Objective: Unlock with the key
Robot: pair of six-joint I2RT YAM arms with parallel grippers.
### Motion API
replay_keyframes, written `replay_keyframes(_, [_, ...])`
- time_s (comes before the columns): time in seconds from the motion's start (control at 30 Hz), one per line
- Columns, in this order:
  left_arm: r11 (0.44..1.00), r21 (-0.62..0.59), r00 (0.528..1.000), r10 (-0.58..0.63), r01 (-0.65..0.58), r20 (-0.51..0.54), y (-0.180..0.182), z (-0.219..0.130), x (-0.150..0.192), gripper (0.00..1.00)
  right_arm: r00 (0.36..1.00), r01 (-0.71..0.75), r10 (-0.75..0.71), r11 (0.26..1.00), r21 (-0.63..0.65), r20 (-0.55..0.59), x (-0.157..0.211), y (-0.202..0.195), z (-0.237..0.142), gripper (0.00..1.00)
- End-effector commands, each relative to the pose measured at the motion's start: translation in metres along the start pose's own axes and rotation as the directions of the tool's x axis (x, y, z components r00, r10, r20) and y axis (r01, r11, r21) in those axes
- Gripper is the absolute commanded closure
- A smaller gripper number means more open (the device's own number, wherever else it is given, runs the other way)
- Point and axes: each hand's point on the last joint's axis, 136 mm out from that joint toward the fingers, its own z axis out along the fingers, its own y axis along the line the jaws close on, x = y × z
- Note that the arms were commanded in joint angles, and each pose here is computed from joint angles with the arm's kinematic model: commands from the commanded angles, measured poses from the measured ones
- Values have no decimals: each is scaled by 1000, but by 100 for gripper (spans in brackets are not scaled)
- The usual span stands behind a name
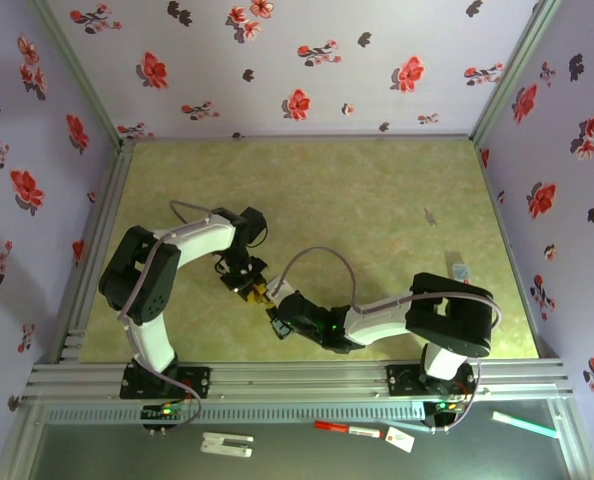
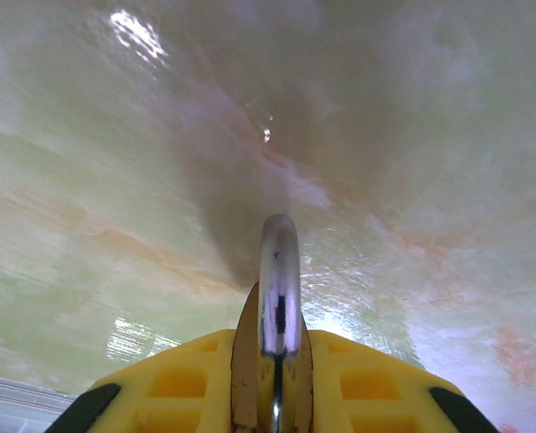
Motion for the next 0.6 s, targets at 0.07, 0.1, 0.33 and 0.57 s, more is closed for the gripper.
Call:
replay_keyframes(0.07, [1000,-21,1000,-5,5,-4,1,10,-1,100,995,-35,37,999,-32,89,-31,10,3,100])
replay_keyframes(0.1, [1000,-13,1000,-7,7,-6,0,9,0,100,996,-33,36,999,-36,85,-30,12,4,100])
replay_keyframes(0.33, [1000,20,1000,-12,12,-22,-9,1,4,100,997,-20,23,999,-50,74,-28,21,12,100])
replay_keyframes(0.57, [999,43,999,-23,24,-23,-16,-3,14,100,995,-16,14,1000,20,95,-36,13,15,100])
